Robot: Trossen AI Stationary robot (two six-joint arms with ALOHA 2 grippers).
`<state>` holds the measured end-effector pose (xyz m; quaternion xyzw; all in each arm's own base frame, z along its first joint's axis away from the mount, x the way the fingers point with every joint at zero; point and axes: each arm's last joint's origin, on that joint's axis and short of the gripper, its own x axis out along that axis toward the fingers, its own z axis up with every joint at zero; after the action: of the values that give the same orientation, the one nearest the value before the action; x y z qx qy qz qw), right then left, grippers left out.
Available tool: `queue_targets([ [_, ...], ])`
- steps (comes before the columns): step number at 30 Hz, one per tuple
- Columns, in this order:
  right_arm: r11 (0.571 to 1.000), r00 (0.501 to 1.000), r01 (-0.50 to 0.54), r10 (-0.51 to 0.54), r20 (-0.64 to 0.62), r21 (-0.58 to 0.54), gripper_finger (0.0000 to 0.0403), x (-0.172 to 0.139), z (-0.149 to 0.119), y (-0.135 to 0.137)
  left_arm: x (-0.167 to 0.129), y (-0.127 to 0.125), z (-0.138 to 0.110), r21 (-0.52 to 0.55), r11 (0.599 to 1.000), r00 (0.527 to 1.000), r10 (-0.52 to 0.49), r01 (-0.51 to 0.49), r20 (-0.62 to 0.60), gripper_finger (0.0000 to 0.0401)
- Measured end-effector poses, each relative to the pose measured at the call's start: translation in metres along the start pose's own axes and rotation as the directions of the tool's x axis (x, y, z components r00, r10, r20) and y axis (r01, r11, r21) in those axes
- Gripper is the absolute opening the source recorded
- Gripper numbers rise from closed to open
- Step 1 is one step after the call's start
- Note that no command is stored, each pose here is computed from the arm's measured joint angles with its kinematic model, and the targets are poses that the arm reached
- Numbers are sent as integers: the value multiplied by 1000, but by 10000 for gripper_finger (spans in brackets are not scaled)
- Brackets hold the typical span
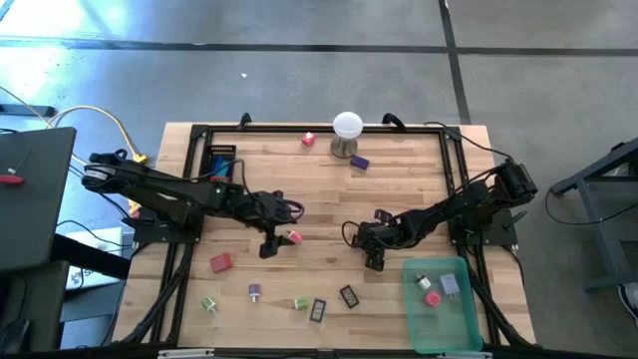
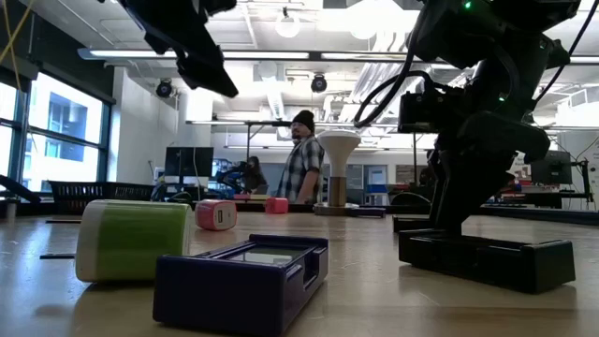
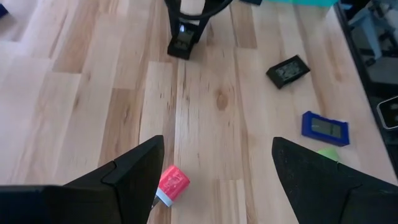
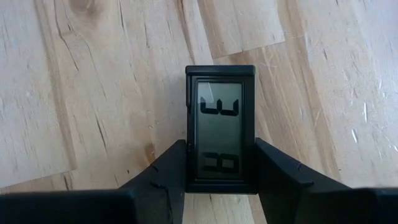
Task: Pick & Place Office items
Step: Put the black digital clock into the black bin
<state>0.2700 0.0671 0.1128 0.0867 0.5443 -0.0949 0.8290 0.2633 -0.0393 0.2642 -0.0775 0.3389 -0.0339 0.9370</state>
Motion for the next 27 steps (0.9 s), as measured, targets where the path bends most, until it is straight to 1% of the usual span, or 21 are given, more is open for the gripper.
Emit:
queue_targets([
  [6, 1000, 1000, 4, -4, 10, 0, 138, -2, 0, 0, 12, 1, -2, 9, 1000, 1000, 5, -5, -22, 291],
  [9, 1000, 999, -2, 2, 36, 4, 138, -9, 2, -1, 12, 1, -2, 9, 1000, 1000, 4, -4, -20, 291],
  [13, 1000, 997, 16, -15, 72, -9, 138, -22, 3, -4, 11, 0, 0, 7, 1000, 1000, 0, 0, -1, 291],
  [16, 1000, 986, 19, -19, 168, -1, 138, -35, 11, -3, 11, 0, 1, 7, 1000, 1000, -3, 3, 10, 291],
  [18, 999, 979, 29, -26, 203, -13, 138, -41, 13, -4, 11, 0, 2, 2, 1000, 1000, -6, 6, 20, 291],
  [22, 998, 956, 19, 0, 295, -62, 138, -45, 22, 0, 11, 0, 2, -50, 999, 1000, -6, 7, 20, 291],
  [24, 995, 943, 11, 22, 333, -96, 138, -46, 25, 3, 11, -1, 4, -66, 998, 999, -11, 14, 41, 291],
  [25, 994, 937, 9, 30, 348, -109, 138, -47, 27, 4, 11, -1, 5, -63, 998, 999, -13, 16, 49, 291],
  [27, 991, 927, -11, 58, 371, -130, 138, -48, 29, 6, 11, -1, 6, -22, 1000, 998, -14, 16, 57, 291],
])
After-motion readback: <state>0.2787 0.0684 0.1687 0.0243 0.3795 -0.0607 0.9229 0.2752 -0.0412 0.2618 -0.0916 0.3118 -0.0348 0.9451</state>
